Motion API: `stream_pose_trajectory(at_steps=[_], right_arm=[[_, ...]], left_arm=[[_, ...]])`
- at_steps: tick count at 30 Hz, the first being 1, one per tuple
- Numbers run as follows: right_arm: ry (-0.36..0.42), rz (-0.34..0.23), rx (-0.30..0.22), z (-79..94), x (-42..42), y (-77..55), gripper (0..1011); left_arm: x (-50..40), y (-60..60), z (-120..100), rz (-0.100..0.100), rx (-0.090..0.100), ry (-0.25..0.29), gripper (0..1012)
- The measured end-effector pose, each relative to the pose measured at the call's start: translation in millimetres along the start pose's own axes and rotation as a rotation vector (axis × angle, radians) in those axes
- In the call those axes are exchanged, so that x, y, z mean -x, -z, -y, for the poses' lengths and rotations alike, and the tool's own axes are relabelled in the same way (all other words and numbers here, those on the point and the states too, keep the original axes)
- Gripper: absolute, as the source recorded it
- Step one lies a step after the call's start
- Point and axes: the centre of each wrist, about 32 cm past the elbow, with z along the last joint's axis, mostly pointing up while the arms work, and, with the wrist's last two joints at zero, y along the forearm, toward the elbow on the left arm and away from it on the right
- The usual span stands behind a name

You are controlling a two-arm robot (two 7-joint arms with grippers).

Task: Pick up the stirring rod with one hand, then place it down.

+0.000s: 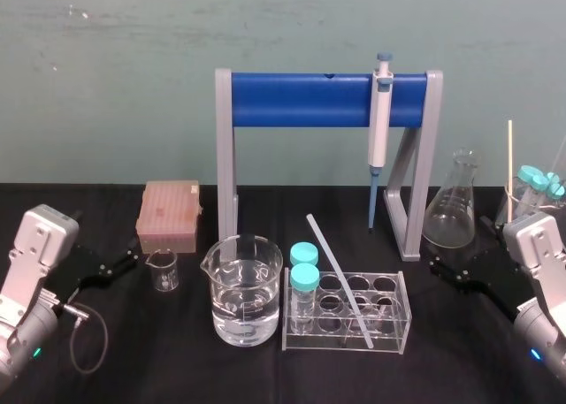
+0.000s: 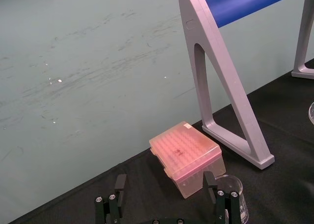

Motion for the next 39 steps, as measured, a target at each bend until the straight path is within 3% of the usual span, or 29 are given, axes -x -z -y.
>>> stream_pose_trajectory(at_steps=[3,6,9,16,20,29,39], right_arm=[[-0.009,-0.003,0.003,-0.8,-3.1,-1.5,1004],[-0.043,-0.042,0.013,-2.0,-10.5,-8.2,1004],[-0.132,-0.135,0.02,-3.8,-21.8,-22.4,1004],[-0.315,-0.276,0.011,-7.1,-30.8,-44.5,1004],[-0.407,-0.303,-0.008,-10.4,-28.2,-54.0,1004],[-0.579,-0.293,-0.061,-23.6,-14.5,-69.5,1004],[-0.633,-0.26,-0.042,-49.4,-2.3,-69.6,1004]], left_arm=[[0.0,0.0,0.0,0.0,0.0,0.0,1000],[0.0,0.0,0.0,0.0,0.0,0.0,1000],[0.0,0.0,0.0,0.0,0.0,0.0,1000],[0.0,0.0,0.0,0.0,0.0,0.0,1000],[0.0,0.0,0.0,0.0,0.0,0.0,1000],[0.0,0.0,0.0,0.0,0.0,0.0,1000],[0.0,0.0,0.0,0.0,0.0,0.0,1000]])
